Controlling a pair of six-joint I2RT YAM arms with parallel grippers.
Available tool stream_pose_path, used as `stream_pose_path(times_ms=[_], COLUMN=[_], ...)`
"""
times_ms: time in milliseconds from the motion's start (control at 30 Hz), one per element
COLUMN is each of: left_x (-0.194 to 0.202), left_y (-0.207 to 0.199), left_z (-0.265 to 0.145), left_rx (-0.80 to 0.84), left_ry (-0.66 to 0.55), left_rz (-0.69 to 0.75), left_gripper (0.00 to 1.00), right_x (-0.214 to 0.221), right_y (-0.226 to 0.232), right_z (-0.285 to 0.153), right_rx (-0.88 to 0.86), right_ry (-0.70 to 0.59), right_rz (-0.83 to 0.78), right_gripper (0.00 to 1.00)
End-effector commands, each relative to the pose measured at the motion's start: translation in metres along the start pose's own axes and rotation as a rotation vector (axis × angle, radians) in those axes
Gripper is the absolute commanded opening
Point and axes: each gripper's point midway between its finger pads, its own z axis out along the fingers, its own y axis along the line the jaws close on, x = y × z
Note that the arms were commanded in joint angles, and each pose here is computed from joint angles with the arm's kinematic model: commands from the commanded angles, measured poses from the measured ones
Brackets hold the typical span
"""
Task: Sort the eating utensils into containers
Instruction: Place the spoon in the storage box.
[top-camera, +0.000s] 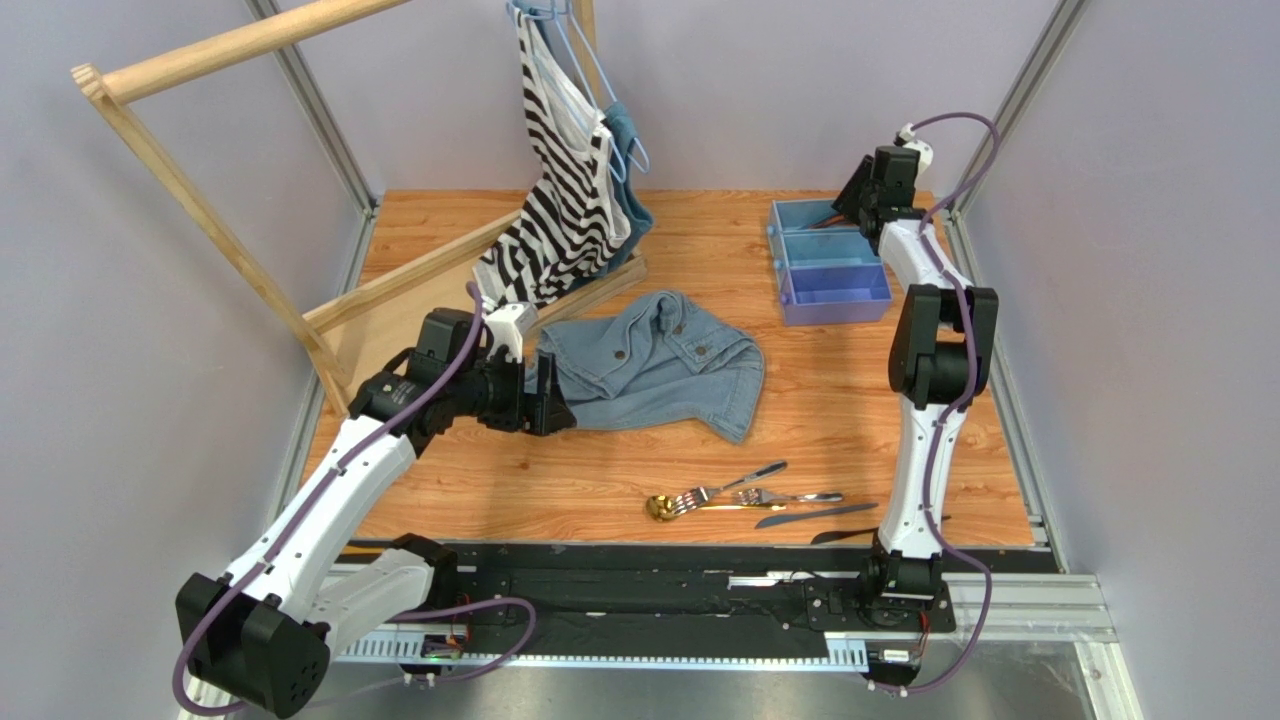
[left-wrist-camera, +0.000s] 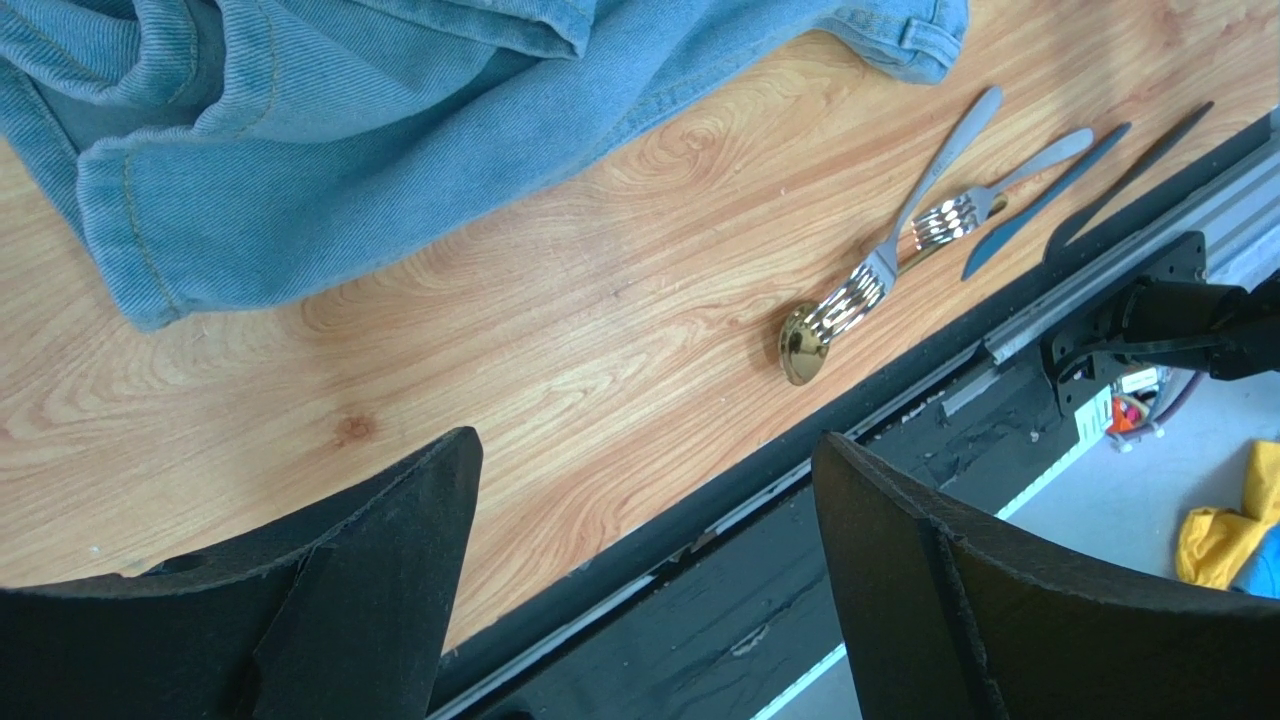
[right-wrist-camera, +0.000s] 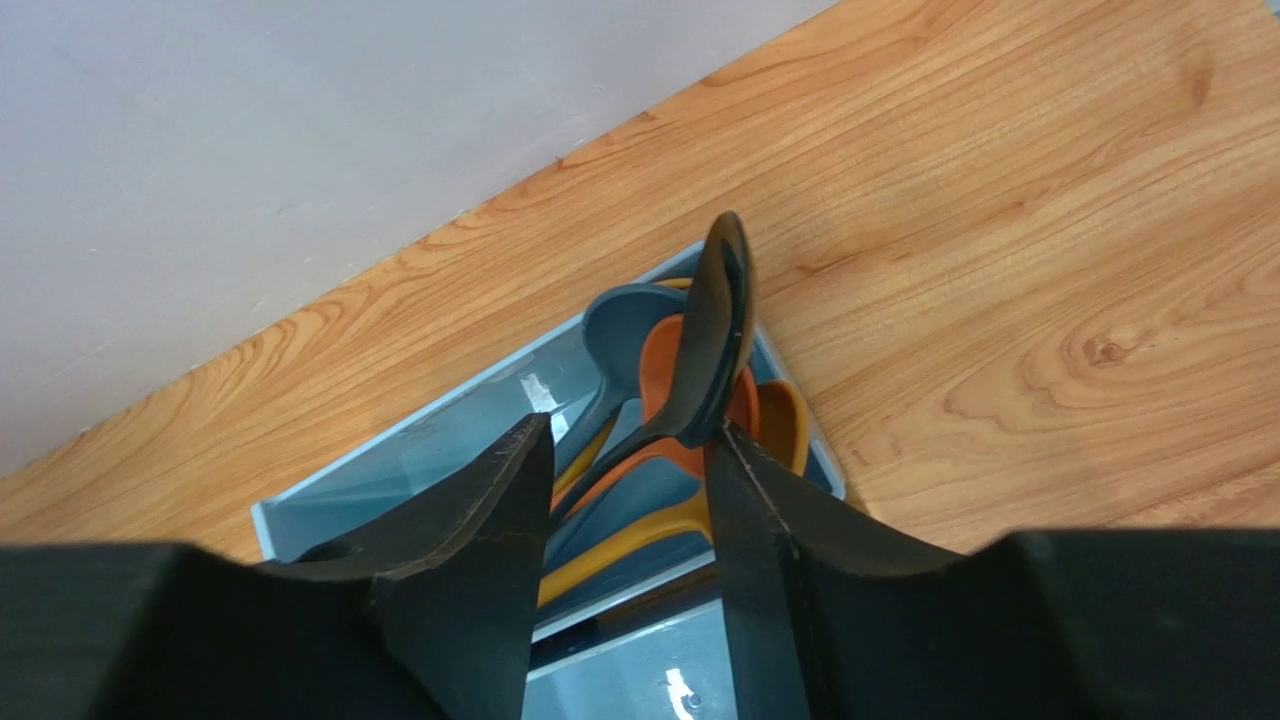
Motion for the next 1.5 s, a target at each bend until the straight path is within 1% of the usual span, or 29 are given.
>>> stream_pose_path(times_ms=[0,67,200,300,433,533,567,633,667,700,733,767,800,867,900,967,1033,1133,1167,1200,1300,1333,1400,1433,1467], left_x=[-0.001,0.000,-0.001,-0.002,-0.002,-0.003,-0.003,-0.003,-0.004,-0.005,-0.005,-0.007,-0.008,-0.009,-0.010,-0.011,-0.011,-0.011,-0.010,-0.005,-0.001,-0.001,0.002,0.001,0.001], left_y=[-0.001,0.000,0.002,0.004,0.006,0.006,0.005,0.004,0.002,0.002,0.001,0.001,0.000,-0.002,-0.003,-0.005,-0.008,-0.012,-0.014,-0.020,-0.032,-0.035,-0.045,-0.049,-0.053], left_z=[0.000,0.000,0.001,0.001,0.000,0.000,0.000,0.001,0.000,0.000,0.000,-0.001,-0.002,-0.004,-0.005,-0.005,-0.004,-0.001,0.001,0.005,0.014,0.017,0.028,0.031,0.034], left_rx=[0.002,-0.001,-0.013,-0.024,-0.039,-0.038,-0.034,-0.026,-0.019,-0.016,-0.014,-0.012,-0.009,-0.004,-0.002,0.005,0.010,-0.004,-0.003,0.006,0.010,0.013,0.033,0.038,0.040], left_ry=[-0.009,-0.005,-0.001,-0.003,-0.004,-0.008,-0.006,-0.005,-0.003,-0.003,-0.004,-0.010,-0.016,-0.022,-0.029,-0.039,-0.038,-0.030,-0.024,0.001,0.027,0.028,0.049,0.054,0.061], left_rz=[0.013,0.012,0.006,0.006,0.003,0.008,0.007,0.011,0.013,0.018,0.020,0.026,0.031,0.039,0.042,0.047,0.053,0.070,0.076,0.089,0.111,0.116,0.129,0.136,0.138], left_gripper=[0.89,0.90,0.90,0.90,0.91,0.91,0.91,0.91,0.91,0.91,0.91,0.91,0.91,0.91,0.91,0.93,0.93,0.94,0.96,0.96,0.97,0.97,0.97,0.97,0.97], right_x=[-0.054,-0.060,-0.076,-0.088,-0.108,-0.117,-0.121,-0.122,-0.109,-0.105,-0.109,-0.077,-0.087,-0.071,-0.055,-0.041,-0.017,0.011,0.017,0.021,0.043,0.059,0.067,0.077,0.087], right_y=[0.025,0.029,0.040,0.048,0.056,0.058,0.060,0.060,0.061,0.059,0.060,0.049,0.052,0.046,0.038,0.038,0.037,0.037,0.036,0.037,0.041,0.044,0.043,0.051,0.047], right_z=[-0.034,-0.040,-0.058,-0.072,-0.099,-0.128,-0.146,-0.164,-0.183,-0.192,-0.207,-0.205,-0.234,-0.251,-0.266,-0.283,-0.302,-0.324,-0.327,-0.332,-0.344,-0.346,-0.353,-0.358,-0.359], right_rx=[-0.060,-0.079,-0.130,-0.155,-0.189,-0.223,-0.250,-0.279,-0.320,-0.330,-0.359,-0.348,-0.381,-0.402,-0.399,-0.438,-0.471,-0.512,-0.513,-0.522,-0.563,-0.593,-0.617,-0.637,-0.635], right_ry=[-0.109,-0.126,-0.160,-0.173,-0.228,-0.255,-0.277,-0.312,-0.286,-0.285,-0.318,-0.262,-0.301,-0.297,-0.283,-0.263,-0.206,-0.159,-0.150,-0.148,-0.098,-0.058,-0.057,-0.037,-0.028], right_rz=[-0.006,0.006,0.031,0.060,0.096,0.140,0.177,0.217,0.250,0.267,0.286,0.307,0.323,0.339,0.361,0.369,0.386,0.401,0.401,0.401,0.372,0.365,0.352,0.336,0.326], right_gripper=[0.54,0.60,0.64,0.65,0.66,0.66,0.68,0.70,0.70,0.70,0.71,0.72,0.72,0.74,0.74,0.75,0.75,0.75,0.75,0.75,0.75,0.75,0.75,0.75,0.75])
